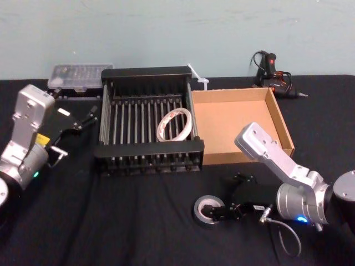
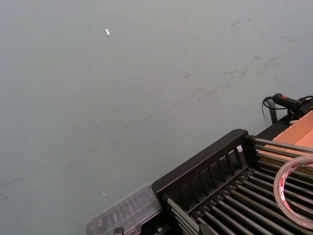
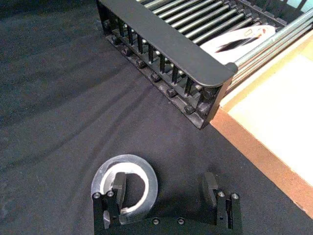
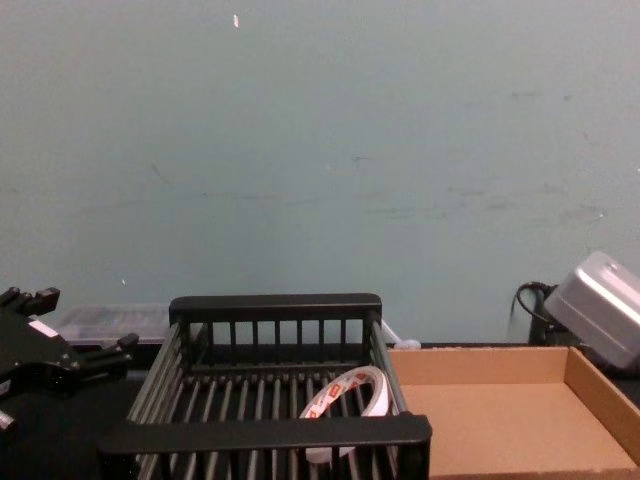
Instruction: Pick up the white tape and place it into the black box , Pick up the silver tape and place it into the brown box.
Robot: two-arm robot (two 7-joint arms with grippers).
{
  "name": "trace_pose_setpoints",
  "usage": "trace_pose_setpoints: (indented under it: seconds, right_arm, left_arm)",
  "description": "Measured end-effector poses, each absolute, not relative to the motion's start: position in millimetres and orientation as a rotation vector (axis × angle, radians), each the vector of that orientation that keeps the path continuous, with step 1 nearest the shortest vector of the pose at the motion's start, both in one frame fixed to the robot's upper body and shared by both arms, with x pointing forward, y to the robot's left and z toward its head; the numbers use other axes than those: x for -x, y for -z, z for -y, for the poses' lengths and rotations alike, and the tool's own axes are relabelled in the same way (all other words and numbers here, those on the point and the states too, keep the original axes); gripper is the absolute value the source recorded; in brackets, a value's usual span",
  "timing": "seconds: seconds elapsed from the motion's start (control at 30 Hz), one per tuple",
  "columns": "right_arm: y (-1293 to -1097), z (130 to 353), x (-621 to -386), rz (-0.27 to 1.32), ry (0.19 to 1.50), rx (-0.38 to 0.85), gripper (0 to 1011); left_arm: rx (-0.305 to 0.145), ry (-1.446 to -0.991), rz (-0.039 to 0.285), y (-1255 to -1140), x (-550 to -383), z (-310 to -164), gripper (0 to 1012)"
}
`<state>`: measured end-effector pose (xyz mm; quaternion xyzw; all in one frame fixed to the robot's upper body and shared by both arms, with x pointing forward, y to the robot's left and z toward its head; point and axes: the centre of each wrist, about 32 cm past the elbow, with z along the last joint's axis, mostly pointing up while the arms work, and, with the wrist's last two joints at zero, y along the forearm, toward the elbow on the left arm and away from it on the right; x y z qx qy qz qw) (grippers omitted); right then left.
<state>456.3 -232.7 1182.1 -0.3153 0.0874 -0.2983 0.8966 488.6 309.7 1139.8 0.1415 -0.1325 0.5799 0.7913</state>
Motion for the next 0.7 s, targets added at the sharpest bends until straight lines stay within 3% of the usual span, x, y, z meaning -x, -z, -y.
trace_pose_setpoints:
  seconds: [0.23,0.47,0.7]
  right_arm:
    - [-1182.2,232.9,-456.2,-0.180,0.619,0.653,1002]
    - [-1182.4,233.0,-456.1,-0.180,0.619,0.653,870]
    - [-1182.6,233.1,-456.1,-0.180,0.619,0.653,648]
  left_arm:
    - [-0.304,-1.248,0.285,-1139.8,-488.6,-309.7,1001]
    - [-0.304,-1.248,0.285,-1139.8,-488.6,-309.7,1001]
    - [-0.304,-1.248,0.285,-1139.8,-488.6,-309.7,1001]
